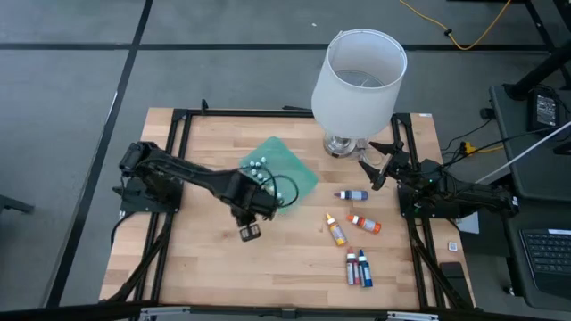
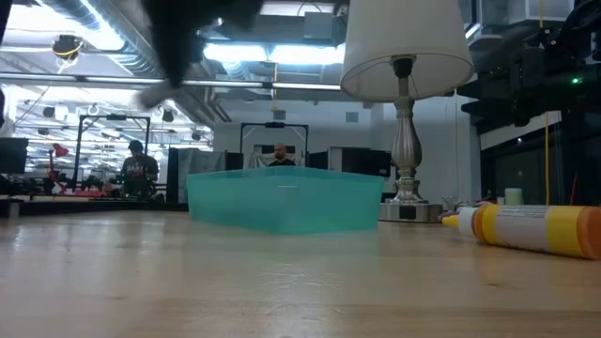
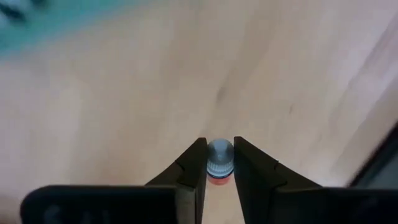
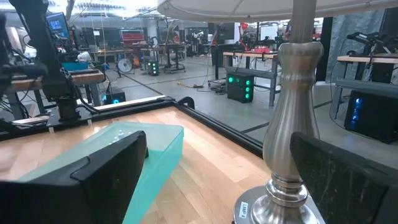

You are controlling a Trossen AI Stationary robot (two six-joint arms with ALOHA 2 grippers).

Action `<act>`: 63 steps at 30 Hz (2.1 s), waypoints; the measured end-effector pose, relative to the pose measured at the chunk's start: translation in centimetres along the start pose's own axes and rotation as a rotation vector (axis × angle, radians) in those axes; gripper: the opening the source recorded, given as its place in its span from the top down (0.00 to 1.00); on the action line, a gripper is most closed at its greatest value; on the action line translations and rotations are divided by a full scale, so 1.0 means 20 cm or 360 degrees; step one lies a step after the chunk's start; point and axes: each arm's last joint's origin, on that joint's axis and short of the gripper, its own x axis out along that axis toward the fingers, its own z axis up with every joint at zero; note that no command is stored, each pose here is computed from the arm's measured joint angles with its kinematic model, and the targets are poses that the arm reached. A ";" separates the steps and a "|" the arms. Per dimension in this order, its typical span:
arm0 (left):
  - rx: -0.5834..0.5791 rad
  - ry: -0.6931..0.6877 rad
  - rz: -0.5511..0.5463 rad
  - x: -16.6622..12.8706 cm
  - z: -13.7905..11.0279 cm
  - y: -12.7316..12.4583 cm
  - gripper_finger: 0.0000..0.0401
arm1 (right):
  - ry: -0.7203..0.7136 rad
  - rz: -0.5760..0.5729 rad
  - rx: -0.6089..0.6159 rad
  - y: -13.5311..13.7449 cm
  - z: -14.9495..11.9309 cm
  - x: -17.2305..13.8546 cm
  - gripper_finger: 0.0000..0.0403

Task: Pick & Place food coloring
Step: Put the small red food coloring bottle into the green bin

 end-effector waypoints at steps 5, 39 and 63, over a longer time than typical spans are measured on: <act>-0.0060 -0.0321 0.0047 -0.09 0.14 0.07 0.84 | 0.0000 0.0001 0.0000 0.00 0.00 0.00 0.02; -0.0712 -0.1041 0.0447 0.38 0.37 0.53 0.84 | 0.0000 0.0000 0.0000 0.00 0.00 0.00 0.02; -0.0711 -0.0914 0.0407 0.56 0.33 0.59 0.77 | -0.0001 0.0000 0.0000 0.00 0.00 0.00 0.02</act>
